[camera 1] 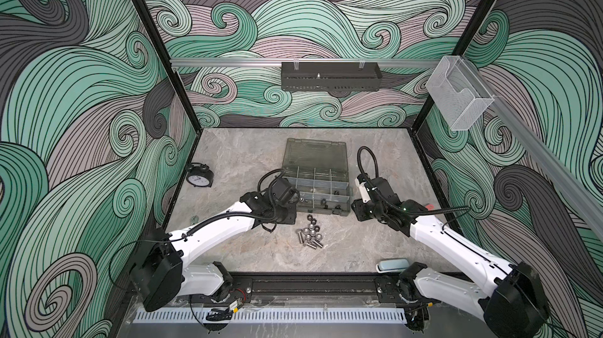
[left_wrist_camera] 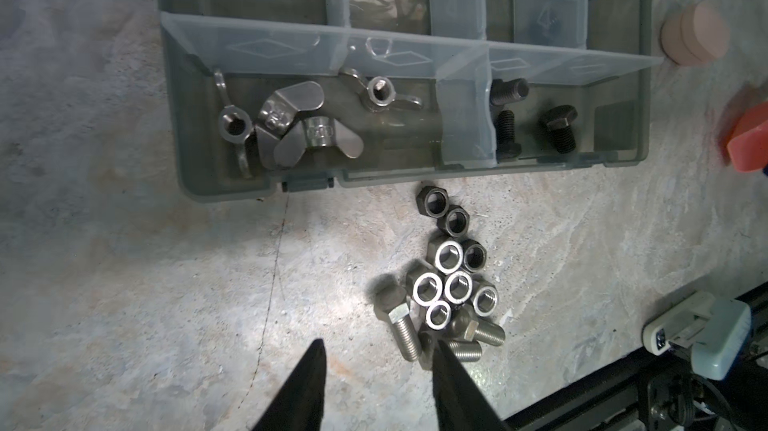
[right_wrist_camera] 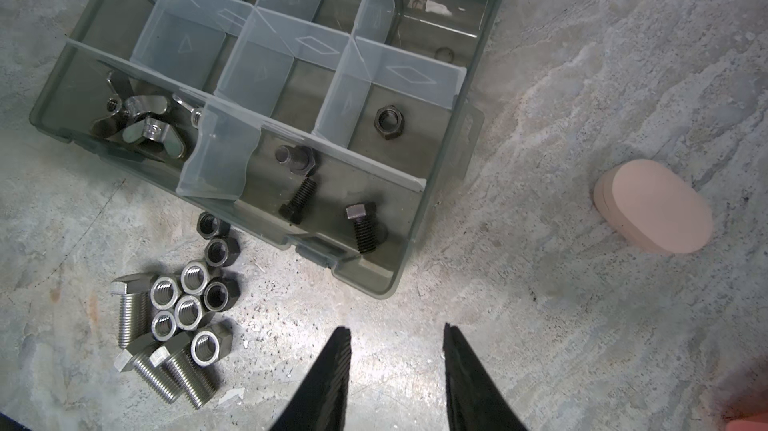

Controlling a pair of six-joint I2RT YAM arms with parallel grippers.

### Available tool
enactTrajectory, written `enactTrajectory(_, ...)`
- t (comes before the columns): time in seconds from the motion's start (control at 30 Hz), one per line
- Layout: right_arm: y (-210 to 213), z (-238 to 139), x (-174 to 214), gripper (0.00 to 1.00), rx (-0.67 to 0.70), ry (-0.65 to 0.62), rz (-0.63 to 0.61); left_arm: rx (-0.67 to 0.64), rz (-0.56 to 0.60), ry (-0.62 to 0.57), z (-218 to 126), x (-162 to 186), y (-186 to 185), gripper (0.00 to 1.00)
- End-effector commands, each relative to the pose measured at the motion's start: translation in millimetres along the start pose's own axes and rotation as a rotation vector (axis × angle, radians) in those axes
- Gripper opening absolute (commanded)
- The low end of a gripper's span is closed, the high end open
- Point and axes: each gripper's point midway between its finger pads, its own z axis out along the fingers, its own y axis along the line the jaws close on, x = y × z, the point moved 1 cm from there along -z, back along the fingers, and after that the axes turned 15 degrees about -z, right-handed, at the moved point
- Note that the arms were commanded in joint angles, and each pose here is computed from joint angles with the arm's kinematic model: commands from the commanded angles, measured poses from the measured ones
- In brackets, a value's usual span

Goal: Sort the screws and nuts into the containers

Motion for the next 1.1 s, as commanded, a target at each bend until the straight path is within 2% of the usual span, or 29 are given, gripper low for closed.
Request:
enactTrajectory(0.0,4.5,-0.5,12.8,0.39,-0.016,0.02,0.038,0.03,0.057,0.051,7.5,5.2,-19.3,0.45)
enactTrajectory(0.57,6.4,-4.5,27.1,0.39,-0.024,0.023,0.065,-0.028,0.214,0.229,69.3,33.6,-61.6,0.45)
enactTrajectory(1.07,8.0,-4.1,33.0,0.39,-0.031,0.031,0.076,-0.11,0.186,0.253,99.0,34.9,-54.6,0.43)
